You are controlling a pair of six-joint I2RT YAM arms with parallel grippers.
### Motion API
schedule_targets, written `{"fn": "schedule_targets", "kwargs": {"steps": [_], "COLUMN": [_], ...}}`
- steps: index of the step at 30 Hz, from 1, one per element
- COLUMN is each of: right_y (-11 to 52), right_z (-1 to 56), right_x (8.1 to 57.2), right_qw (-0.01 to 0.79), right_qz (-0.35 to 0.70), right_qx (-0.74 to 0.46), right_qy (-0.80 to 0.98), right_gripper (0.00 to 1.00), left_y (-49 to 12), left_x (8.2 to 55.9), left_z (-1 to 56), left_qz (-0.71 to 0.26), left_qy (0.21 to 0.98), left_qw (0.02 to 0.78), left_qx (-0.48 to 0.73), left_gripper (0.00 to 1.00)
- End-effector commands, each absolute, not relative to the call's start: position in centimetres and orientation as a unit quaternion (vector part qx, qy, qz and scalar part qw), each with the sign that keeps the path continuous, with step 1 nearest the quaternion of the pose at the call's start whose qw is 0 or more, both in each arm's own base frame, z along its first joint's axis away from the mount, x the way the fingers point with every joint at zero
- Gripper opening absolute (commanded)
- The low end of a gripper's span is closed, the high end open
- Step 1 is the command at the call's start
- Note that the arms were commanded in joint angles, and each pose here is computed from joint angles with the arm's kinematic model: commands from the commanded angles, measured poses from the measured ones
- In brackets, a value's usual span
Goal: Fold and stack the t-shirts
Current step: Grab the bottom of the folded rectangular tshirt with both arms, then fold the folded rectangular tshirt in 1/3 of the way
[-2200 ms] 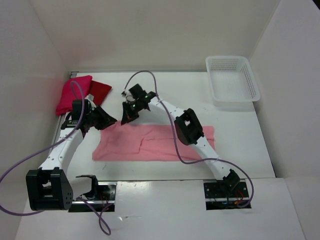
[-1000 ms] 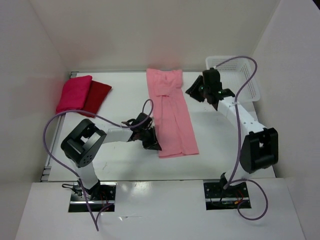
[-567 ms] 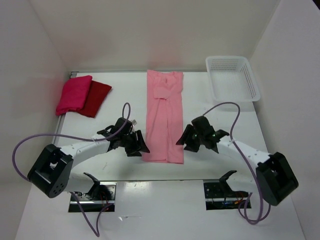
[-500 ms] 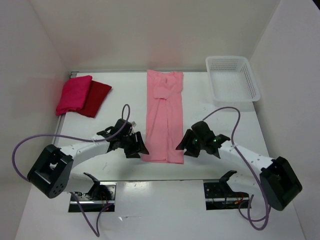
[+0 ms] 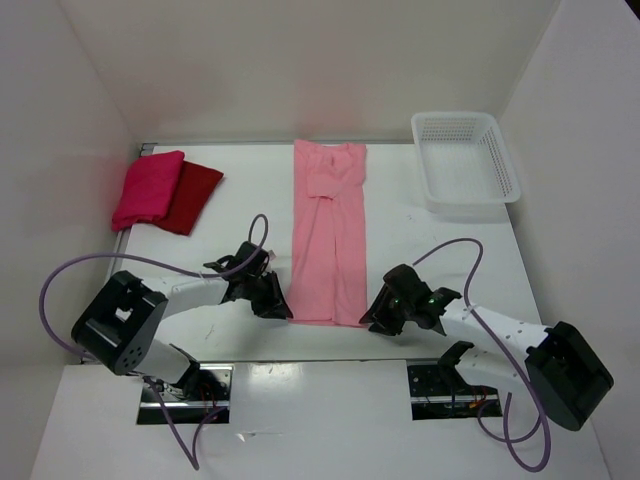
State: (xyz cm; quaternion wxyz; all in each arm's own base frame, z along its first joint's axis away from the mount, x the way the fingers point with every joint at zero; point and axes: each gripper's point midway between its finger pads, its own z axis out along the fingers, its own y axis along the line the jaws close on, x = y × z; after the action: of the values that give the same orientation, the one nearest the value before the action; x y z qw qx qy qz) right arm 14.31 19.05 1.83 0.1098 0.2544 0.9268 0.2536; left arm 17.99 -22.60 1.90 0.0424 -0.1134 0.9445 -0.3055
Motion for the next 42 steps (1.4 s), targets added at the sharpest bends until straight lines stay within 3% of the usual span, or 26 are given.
{"fn": "schedule_targets", "kwargs": {"steps": [1,4,5,9,16,22,27,32,39,42], "right_y": [19.6,19.5,19.5,19.4,21.5,20.8,20.6,16.9,15.2,15.5], "right_z": [1.8,1.6,1.4,1.3,3.6,9.3,10.9,11.6,12.2,10.8], "right_x": [15.3,15.2,15.2,14.5,6.1,5.7,10.6,21.8,32.9,35.8], "right_qw": [0.126,0.123,0.124,0.117,0.014,0.029,0.098,0.212,0.259,0.247], "right_qz": [0.263,0.259,0.260,0.258,0.303,0.363,0.331,0.302,0.245,0.233], "right_qx": [0.258,0.258,0.258,0.261,0.257,0.270,0.240,0.219,0.193,0.190], "right_qy": [0.921,0.922,0.922,0.923,0.918,0.891,0.907,0.903,0.914,0.921], "right_gripper": [0.41,0.27,0.17,0.01,0.00,0.00,0.00,0.00,0.00,0.00], "left_y": [-23.5,-23.5,-23.6,-22.7,-21.2,-20.1,-20.4,-20.7,-20.6,-20.9], "left_x": [18.8,18.6,18.7,16.8,11.5,10.3,16.1,25.0,35.9,38.2], "left_z": [2.4,2.4,2.8,2.7,5.9,10.4,11.8,11.2,9.4,7.9], "left_qz": [-0.324,-0.326,-0.330,-0.320,-0.331,-0.346,-0.334,-0.308,-0.258,-0.250], "left_qy": [0.939,0.939,0.937,0.941,0.940,0.931,0.934,0.938,0.944,0.947], "left_qw": [0.047,0.046,0.051,0.037,-0.001,0.017,0.072,0.133,0.182,0.177], "left_qx": [-0.109,-0.102,-0.100,-0.100,-0.087,-0.112,-0.109,-0.092,-0.091,-0.098], "left_gripper": [0.18,0.07,0.05,0.00,0.00,0.00,0.00,0.00,0.00,0.00]}}
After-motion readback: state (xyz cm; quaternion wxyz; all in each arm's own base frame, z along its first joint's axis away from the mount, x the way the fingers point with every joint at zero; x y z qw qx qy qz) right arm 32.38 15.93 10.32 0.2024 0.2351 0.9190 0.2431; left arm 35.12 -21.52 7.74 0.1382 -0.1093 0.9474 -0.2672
